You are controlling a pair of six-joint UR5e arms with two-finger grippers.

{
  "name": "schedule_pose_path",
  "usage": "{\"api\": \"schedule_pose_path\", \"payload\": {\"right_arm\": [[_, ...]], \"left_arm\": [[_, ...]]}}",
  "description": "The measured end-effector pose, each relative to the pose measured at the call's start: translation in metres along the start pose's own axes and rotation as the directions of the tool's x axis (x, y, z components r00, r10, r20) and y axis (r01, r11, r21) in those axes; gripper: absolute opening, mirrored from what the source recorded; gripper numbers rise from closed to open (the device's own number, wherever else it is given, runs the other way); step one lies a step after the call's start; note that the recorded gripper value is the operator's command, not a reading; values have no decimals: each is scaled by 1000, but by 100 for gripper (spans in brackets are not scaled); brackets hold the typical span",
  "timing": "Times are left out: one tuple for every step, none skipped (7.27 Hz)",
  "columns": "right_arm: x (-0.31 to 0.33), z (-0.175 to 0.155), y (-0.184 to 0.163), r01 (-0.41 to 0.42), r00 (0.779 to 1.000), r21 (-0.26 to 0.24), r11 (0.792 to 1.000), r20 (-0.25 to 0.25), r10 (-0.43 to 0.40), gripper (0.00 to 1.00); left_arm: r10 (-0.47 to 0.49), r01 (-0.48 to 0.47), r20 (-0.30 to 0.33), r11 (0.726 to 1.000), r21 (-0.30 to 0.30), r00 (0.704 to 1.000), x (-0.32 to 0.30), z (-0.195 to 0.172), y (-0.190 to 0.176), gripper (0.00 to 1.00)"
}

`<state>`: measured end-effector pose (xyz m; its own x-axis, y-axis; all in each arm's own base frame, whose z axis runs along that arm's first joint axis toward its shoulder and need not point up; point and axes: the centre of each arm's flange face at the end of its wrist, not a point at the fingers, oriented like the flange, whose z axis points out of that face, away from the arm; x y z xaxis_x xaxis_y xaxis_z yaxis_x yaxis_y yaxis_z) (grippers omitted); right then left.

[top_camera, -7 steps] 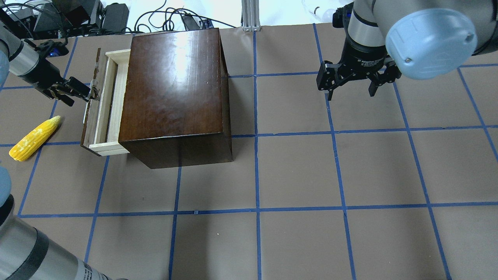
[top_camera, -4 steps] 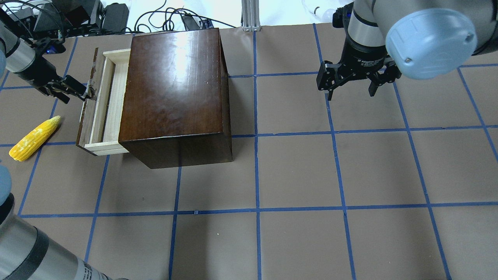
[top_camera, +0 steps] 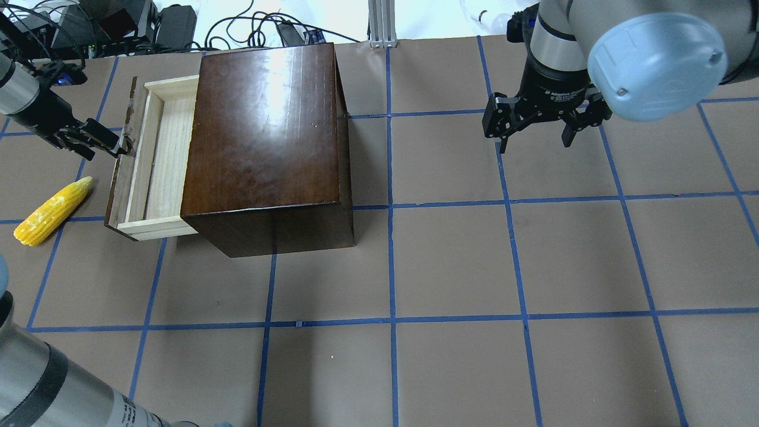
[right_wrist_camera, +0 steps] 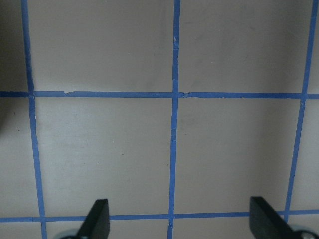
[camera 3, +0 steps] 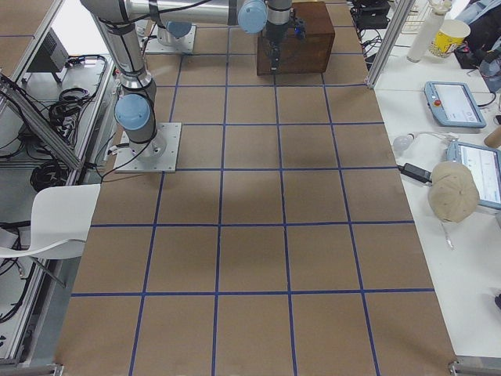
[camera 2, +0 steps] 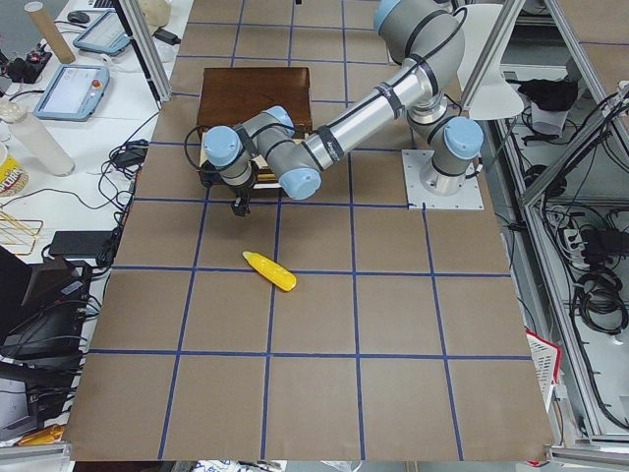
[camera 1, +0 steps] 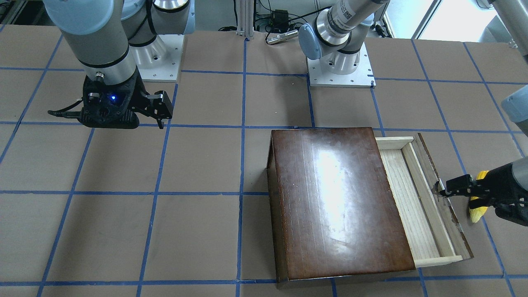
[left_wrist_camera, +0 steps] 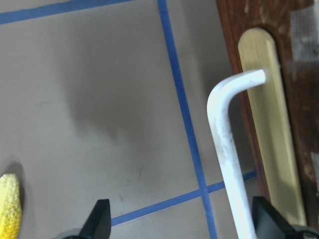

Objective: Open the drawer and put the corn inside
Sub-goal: 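Release the handle and move the left gripper toward the yellow corn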

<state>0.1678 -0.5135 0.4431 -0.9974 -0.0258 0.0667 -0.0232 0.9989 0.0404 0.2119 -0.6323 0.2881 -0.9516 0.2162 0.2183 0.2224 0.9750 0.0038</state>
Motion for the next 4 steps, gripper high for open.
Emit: {"api": "schedule_pose_path", "payload": {"right_arm": [[0,0,0,0,1000,0,1000,0,0,100],[0,0,0,0,1000,1,1000,0,0,100],[0,0,0,0,1000,1,1000,0,0,100],[0,0,0,0,1000,1,1000,0,0,100]], "left_arm": [[-2,2,1,1000,2,1000,-2,-2,2,100],[-9,9,3,1000,5,1000,-4,-9,6,100],[-21,21,7,1000,9,1000,-9,-20,13,100],[-29,29,24,1000,7,999,-20,-34,23,100]]}}
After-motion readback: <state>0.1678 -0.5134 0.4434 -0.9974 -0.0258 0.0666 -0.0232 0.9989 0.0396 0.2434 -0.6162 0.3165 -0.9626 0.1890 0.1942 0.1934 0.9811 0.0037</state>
